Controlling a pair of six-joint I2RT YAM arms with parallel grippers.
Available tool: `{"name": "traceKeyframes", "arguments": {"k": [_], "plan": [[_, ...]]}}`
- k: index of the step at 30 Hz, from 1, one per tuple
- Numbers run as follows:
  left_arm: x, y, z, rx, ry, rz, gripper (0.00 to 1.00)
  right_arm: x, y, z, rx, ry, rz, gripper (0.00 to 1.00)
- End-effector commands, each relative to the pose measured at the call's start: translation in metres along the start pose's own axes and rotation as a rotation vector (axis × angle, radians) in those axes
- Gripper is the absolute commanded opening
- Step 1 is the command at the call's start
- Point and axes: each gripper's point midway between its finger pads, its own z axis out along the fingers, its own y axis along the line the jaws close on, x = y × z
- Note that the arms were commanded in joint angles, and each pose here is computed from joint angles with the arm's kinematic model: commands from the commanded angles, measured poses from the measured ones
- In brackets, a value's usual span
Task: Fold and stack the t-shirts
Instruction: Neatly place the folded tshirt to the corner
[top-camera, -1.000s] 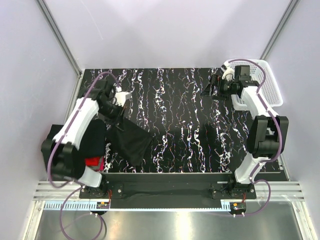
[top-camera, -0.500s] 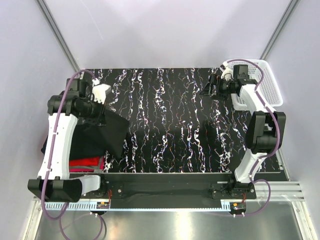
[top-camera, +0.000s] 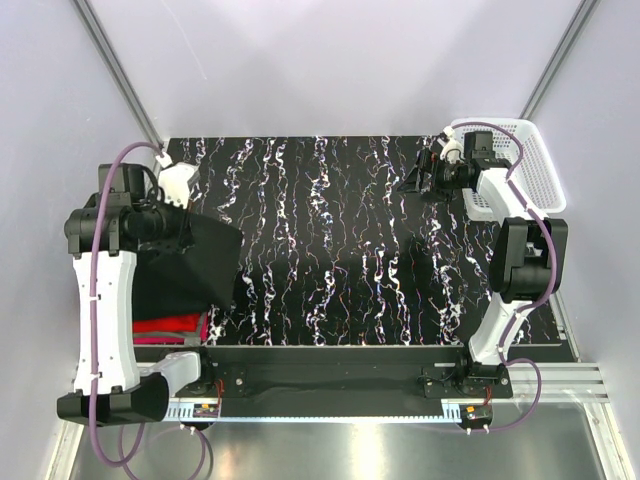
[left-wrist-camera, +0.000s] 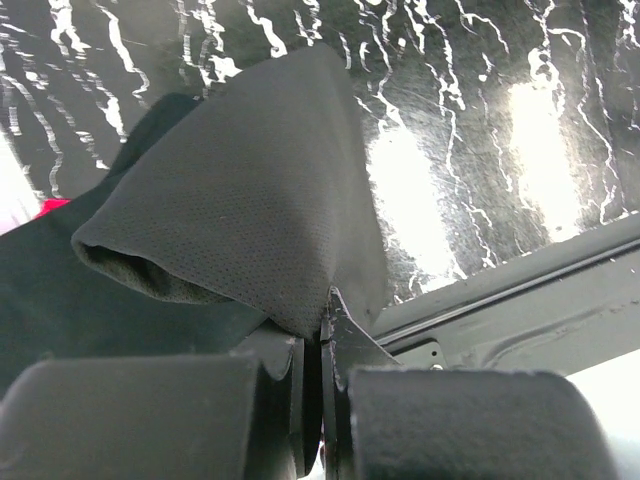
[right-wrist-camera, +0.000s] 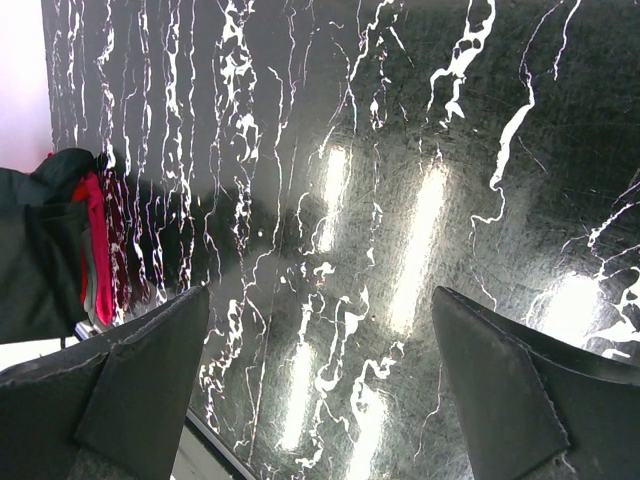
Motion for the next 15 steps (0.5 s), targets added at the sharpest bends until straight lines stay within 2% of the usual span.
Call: {"name": "traceKeyframes", "arguments": {"k": [1,8,15], "plan": [[0.009,-0.001,-0.024,-0.035,0.027,0.003,0.00,-0.018,0.015,-0.003,-0.032,-0.052,-0.051,1.00],[0.008,0.024,-0.032,-0.131,0.057,0.046,0.00,-0.015,0.017,-0.005,-0.034,-0.054,-0.053,1.00],[0.015,0.034,-0.032,-0.137,0.100,0.057,0.00,-0.013,0.015,-0.004,-0.034,-0.050,-0.050,1.00]]}}
